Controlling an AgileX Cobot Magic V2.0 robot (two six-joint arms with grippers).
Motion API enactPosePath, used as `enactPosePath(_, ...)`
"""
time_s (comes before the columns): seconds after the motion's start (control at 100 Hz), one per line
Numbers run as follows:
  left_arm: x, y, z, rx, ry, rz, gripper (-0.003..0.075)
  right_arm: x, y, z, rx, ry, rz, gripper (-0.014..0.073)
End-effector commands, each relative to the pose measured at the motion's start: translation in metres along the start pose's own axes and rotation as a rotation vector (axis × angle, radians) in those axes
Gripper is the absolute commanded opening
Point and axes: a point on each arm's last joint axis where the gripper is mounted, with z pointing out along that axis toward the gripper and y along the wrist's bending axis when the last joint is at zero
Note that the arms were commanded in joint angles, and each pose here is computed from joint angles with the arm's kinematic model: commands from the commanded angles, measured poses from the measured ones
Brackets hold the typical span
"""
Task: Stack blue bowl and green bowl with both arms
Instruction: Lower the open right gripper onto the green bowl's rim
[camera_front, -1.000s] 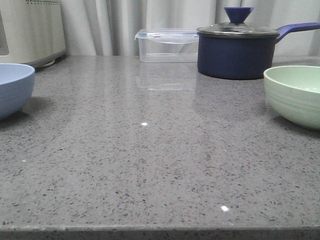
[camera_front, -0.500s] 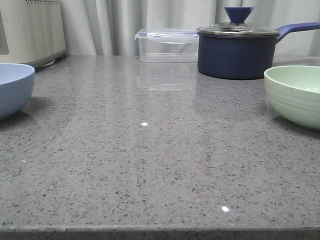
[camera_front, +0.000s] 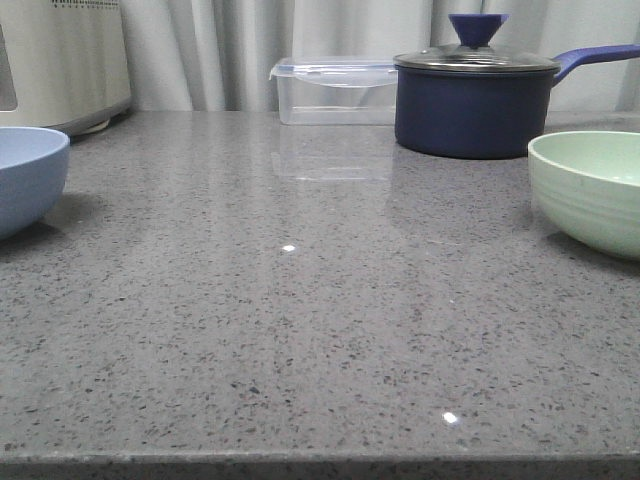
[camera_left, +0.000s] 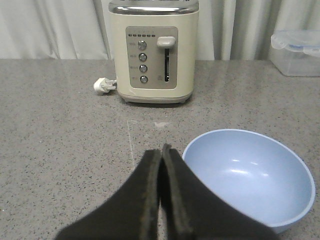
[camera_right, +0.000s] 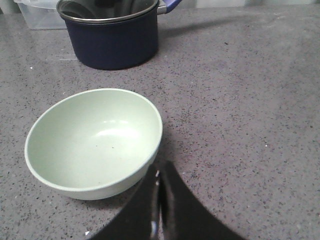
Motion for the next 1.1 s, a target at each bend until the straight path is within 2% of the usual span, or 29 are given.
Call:
enactPosePath(0.0, -0.021, -0.001, 0.004, 0.007, -0.054, -0.015, -0.002, -0.023, 0.002, 0.002, 0.001, -0.049, 0.001, -0.0071)
enactPosePath(0.17, -0.029, -0.001, 0.014, 0.005, 0.009, -0.015, -0.002, -0.032, 0.003, 0.011, 0.01, 0.024, 0.001, -0.0044)
enactPosePath(0.29, -0.03, -0.002, 0.02, 0.004, 0.029, -0.015, 0.0006, -0.032, 0.003, 0.016, 0.013, 0.049, 0.001, 0.005)
enactPosePath(0.36, -0.03, -0.002, 0.021, 0.004, 0.033, -0.015, 0.0088, -0.032, 0.003, 0.017, 0.014, 0.061, 0.001, 0.013)
enactPosePath(0.52, -0.032, -0.002, 0.021, 0.005, 0.017, -0.015, 0.04, -0.031, 0.003, 0.019, 0.015, 0.068, 0.001, 0.0337)
enactPosePath(0.6, -0.034, -0.002, 0.021, 0.005, -0.006, -0.015, 0.0505, -0.031, 0.003, 0.019, 0.015, 0.068, 0.001, 0.036)
enactPosePath(0.89, -0.035, -0.002, 0.021, 0.009, -0.024, -0.023, 0.0512, -0.028, 0.003, 0.022, 0.012, 0.063, 0.005, 0.0348)
enactPosePath(1.09, -0.035, -0.002, 0.021, 0.009, -0.019, -0.023, 0.0512, -0.044, 0.005, 0.036, 0.026, 0.164, 0.005, 0.0346)
